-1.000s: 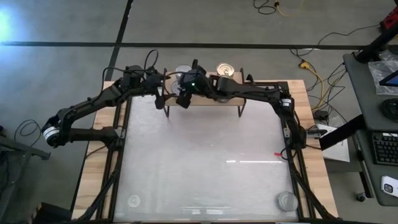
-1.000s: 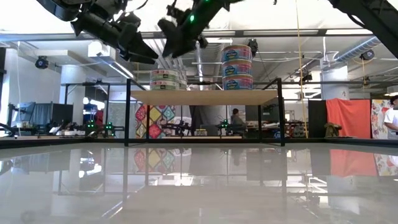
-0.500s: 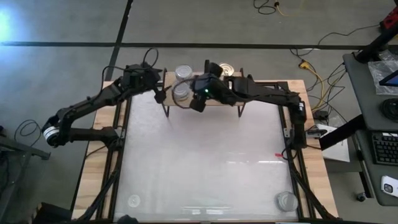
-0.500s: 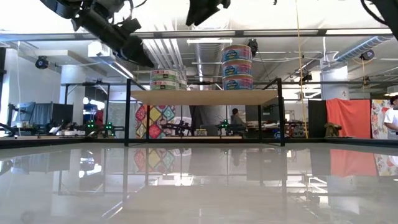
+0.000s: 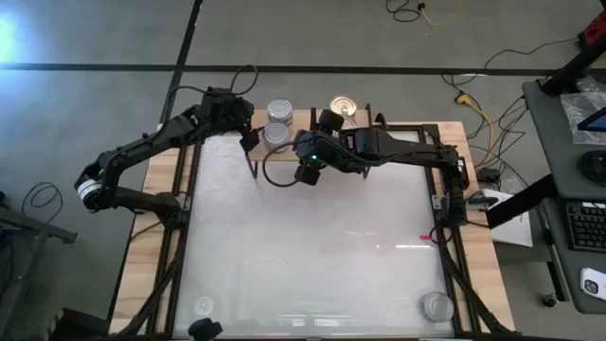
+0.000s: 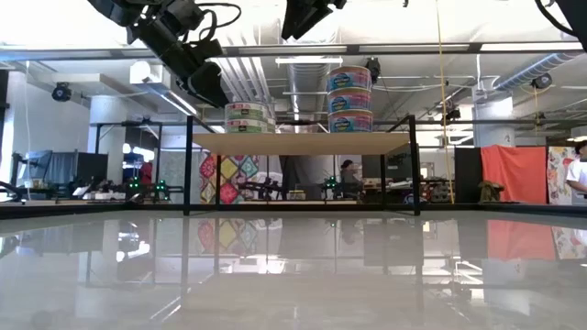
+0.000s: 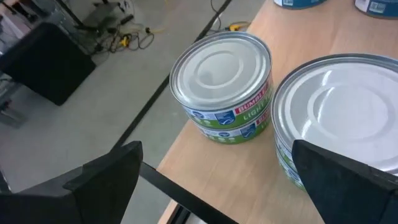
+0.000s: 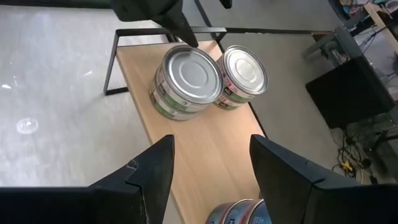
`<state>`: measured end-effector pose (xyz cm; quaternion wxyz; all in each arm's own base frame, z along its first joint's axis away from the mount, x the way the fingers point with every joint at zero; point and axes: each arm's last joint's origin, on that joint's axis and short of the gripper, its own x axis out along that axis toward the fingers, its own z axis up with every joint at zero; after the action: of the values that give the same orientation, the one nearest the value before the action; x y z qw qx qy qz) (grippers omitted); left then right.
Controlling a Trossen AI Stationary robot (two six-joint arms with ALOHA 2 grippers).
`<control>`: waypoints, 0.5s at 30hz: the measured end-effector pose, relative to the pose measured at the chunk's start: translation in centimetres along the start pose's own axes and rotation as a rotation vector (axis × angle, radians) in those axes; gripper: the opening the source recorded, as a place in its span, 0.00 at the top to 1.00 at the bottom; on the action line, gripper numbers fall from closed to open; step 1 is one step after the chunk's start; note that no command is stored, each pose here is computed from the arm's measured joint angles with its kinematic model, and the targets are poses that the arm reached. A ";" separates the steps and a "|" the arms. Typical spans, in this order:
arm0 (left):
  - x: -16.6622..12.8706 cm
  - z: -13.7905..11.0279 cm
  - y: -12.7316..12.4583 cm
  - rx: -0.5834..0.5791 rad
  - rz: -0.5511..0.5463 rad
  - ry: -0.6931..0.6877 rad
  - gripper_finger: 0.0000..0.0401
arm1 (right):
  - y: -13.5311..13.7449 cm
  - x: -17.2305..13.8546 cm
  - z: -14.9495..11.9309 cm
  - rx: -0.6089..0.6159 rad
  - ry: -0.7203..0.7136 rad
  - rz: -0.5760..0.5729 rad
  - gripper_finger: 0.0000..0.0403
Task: Stack canned seafood by type on shelf
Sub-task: Stack the green tuna can on top of the green tuna can on the shelf
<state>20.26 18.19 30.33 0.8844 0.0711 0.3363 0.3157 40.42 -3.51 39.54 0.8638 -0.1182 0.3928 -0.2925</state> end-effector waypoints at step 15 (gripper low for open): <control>-2.3 0.3 0.2 -0.022 -0.014 0.070 0.01 | 0.1 0.1 -0.3 -0.014 0.021 -0.001 0.50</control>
<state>19.05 16.99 31.93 0.8750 0.0478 0.3640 0.3155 40.31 -3.51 39.26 0.8587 -0.1216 0.4038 -0.2912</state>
